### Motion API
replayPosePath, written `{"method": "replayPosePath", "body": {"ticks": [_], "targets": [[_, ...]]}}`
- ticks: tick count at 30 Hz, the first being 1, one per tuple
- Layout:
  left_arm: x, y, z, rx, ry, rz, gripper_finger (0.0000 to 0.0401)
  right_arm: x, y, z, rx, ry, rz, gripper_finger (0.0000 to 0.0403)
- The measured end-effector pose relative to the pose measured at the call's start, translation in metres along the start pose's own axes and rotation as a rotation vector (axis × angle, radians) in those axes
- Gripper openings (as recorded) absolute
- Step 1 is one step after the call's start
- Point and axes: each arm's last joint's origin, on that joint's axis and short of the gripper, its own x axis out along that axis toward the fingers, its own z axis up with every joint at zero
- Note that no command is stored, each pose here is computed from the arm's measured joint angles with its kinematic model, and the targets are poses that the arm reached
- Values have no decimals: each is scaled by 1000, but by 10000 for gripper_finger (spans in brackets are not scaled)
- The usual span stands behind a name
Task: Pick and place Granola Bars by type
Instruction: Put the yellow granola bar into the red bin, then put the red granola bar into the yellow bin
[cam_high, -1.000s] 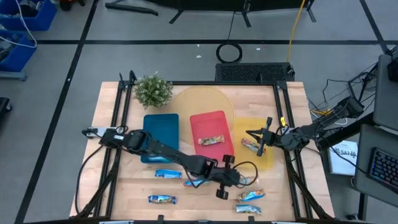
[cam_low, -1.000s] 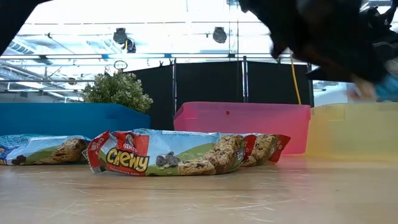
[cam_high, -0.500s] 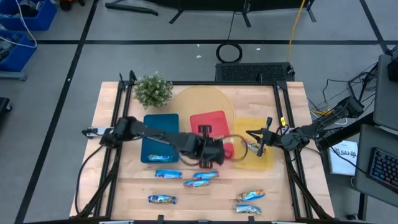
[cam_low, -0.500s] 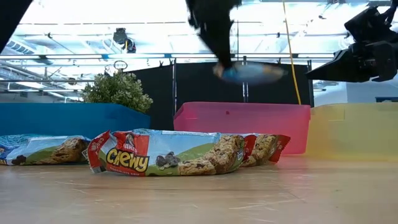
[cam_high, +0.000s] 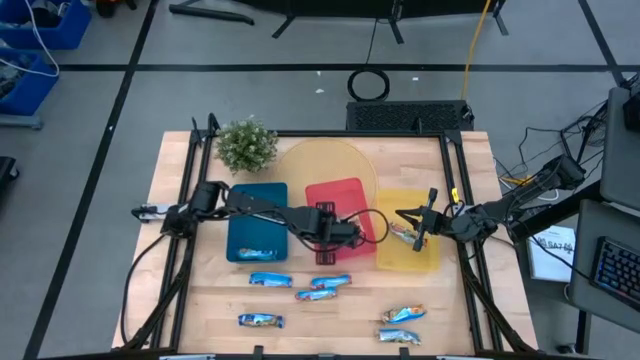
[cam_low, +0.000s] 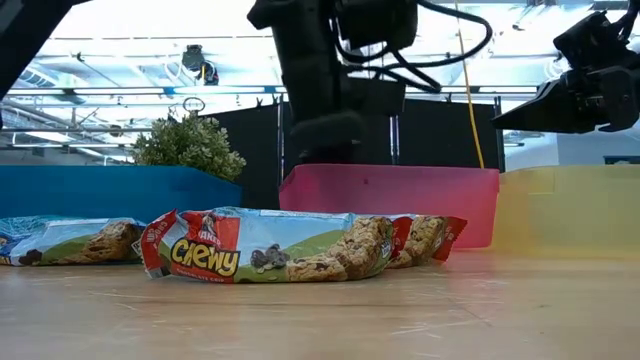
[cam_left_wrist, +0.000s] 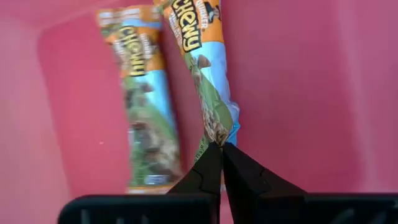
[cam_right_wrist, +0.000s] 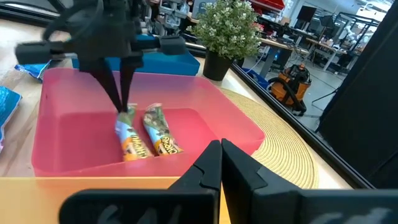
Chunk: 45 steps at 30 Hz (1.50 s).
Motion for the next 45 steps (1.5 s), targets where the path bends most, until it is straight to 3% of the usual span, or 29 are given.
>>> {"method": "replayPosePath", "body": {"ticks": [3,6,13,17,21,26,29,33,38,45], "targets": [[-6,-5,0,46,-15,-28,26,0,0,0,0,0,0,0],[-23,-10,3,62,-70,-15,61,0,0,0,0,0,0,0],[-95,-13,0,38,-235,111,156,0,0,-1,-11,9,1,0],[-150,-3,-30,18,-333,169,173,0,0,-2,-13,17,2,0],[-175,10,-86,-81,-454,163,150,0,1,-2,-12,17,29,0],[-145,18,-168,-182,-661,93,70,0,3,-2,-11,10,106,0],[-122,19,-203,-226,-867,-34,14,0,3,-2,-11,10,109,0],[-104,17,-238,-224,-1084,-104,11,0,3,-2,-15,9,105,0],[-89,18,-262,-285,-1140,-80,7,0,2,3,11,-27,89,0],[-74,15,-274,-255,-1088,-47,8,0,1,8,43,-69,66,0]]}}
